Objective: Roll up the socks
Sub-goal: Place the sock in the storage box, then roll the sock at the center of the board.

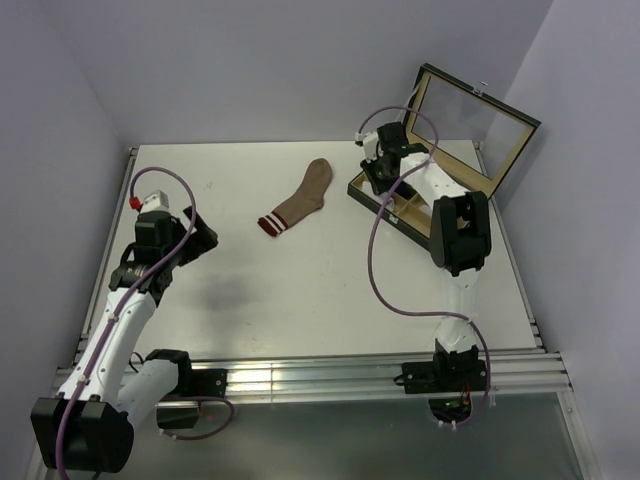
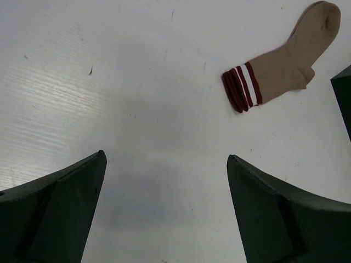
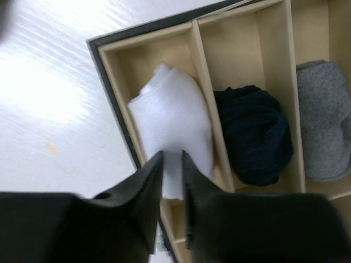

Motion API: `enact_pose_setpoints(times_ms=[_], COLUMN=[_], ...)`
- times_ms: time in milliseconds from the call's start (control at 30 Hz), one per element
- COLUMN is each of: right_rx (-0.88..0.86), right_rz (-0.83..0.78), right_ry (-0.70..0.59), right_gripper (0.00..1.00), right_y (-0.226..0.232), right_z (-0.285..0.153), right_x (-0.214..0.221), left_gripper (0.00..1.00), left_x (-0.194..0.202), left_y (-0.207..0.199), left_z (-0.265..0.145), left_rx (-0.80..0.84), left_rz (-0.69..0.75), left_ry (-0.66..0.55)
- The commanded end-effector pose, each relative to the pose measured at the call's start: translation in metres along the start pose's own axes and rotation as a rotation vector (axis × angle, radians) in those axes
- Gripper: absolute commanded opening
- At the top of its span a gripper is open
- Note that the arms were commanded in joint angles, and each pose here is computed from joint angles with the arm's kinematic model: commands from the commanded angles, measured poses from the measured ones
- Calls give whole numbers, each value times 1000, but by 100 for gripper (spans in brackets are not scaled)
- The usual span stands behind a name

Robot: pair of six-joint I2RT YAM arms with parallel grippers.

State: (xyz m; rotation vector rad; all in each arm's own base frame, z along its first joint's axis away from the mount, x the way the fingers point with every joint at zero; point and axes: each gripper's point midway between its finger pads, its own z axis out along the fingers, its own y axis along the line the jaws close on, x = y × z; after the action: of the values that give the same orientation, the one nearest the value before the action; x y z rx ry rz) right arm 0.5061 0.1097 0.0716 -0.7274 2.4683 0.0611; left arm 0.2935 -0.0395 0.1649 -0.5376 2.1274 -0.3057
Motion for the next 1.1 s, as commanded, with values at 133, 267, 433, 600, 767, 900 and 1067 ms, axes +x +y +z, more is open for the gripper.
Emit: enact_pose_setpoints(times_ms=[133,267,433,600,767,900,1067], right_rx=[-62,-99,-182,-237,-242,-248,-249], right_rz=[75,157,141,128,78,90,78], right_ry=[-370,-400,-393,-360,-347,-323,-247], right_gripper=[44,48,49,50,52,52,52], right_y=[38,85,171,233,283,304,318], right_z=[-111,-106,-76,-38,-4,22,42], right_x=[-92,-107,-121,-127,-124,-115,-87], left_gripper=[97,98,99,99,99,100,100], left_x=[-14,-20,-31,-33,-35,-33,-35], left_y=[-7,5,14,18,18,17,16], left_z=[-7,-13,-22,-26,-30,-29,-31], left_rx=[38,-21,-71,-87,-87,-77,-73], left_rz=[16,6,-8,-19,-24,-23,-23], left_ry=[-57,-100,-159,-182,-196,-190,-196])
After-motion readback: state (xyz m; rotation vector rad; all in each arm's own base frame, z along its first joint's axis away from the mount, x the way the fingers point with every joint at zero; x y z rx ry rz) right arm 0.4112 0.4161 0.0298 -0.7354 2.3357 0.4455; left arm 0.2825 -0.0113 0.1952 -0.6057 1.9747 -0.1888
